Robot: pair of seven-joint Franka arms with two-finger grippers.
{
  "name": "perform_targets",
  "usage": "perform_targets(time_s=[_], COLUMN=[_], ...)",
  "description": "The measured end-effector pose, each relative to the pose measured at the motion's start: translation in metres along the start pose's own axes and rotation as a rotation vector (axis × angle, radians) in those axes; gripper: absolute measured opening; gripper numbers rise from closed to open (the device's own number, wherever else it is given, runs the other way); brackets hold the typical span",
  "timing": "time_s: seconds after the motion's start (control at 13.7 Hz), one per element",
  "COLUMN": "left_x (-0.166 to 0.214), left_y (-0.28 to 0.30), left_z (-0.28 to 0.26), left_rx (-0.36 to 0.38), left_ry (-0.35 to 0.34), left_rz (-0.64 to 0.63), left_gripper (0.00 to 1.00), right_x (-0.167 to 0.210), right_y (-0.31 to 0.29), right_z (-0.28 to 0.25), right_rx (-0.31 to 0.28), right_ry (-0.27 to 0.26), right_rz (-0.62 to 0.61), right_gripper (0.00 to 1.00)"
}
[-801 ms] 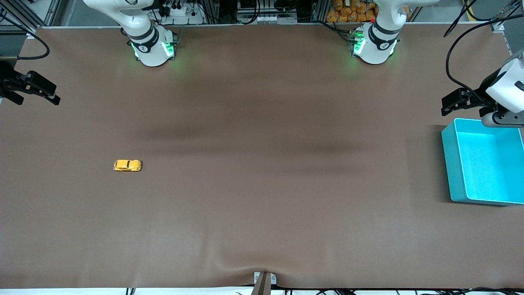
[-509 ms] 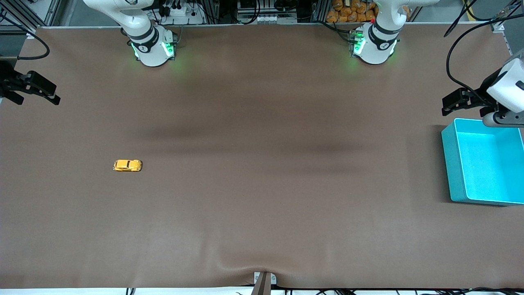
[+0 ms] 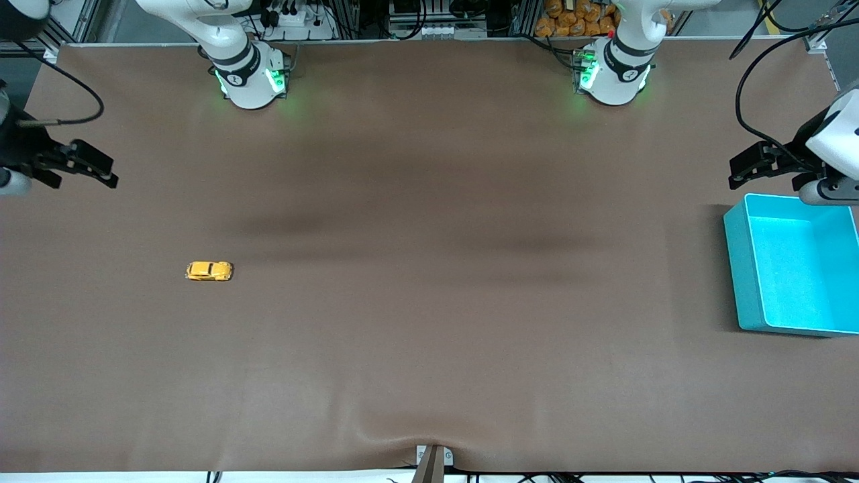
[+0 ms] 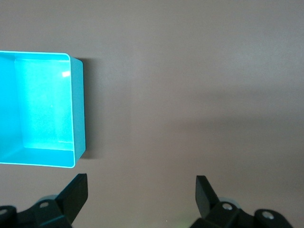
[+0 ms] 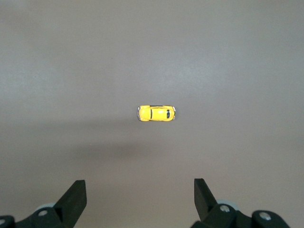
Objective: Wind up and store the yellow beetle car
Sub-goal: 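Reach the right gripper down toward the yellow beetle car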
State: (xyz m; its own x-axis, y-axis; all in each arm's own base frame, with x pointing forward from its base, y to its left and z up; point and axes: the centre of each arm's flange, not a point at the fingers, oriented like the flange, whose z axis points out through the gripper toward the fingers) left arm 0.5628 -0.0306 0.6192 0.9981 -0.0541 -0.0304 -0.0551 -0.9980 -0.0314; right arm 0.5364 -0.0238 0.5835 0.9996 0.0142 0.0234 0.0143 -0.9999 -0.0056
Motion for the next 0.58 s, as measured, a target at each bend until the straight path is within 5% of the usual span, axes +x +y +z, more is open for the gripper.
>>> perform_targets(time_s=[0.58], left_x=[0.001], left_y=[0.001], left_z=[0.002], left_rx=[0.0], left_ry=[-0.003], left_rz=[0.003], left_gripper=[1.0], right_x=[0.025], right_y=[0.006], right_z=[0.104], right_rx=[0.003], right_ry=[-0.074], right_rz=[-0.296], right_gripper=[0.99])
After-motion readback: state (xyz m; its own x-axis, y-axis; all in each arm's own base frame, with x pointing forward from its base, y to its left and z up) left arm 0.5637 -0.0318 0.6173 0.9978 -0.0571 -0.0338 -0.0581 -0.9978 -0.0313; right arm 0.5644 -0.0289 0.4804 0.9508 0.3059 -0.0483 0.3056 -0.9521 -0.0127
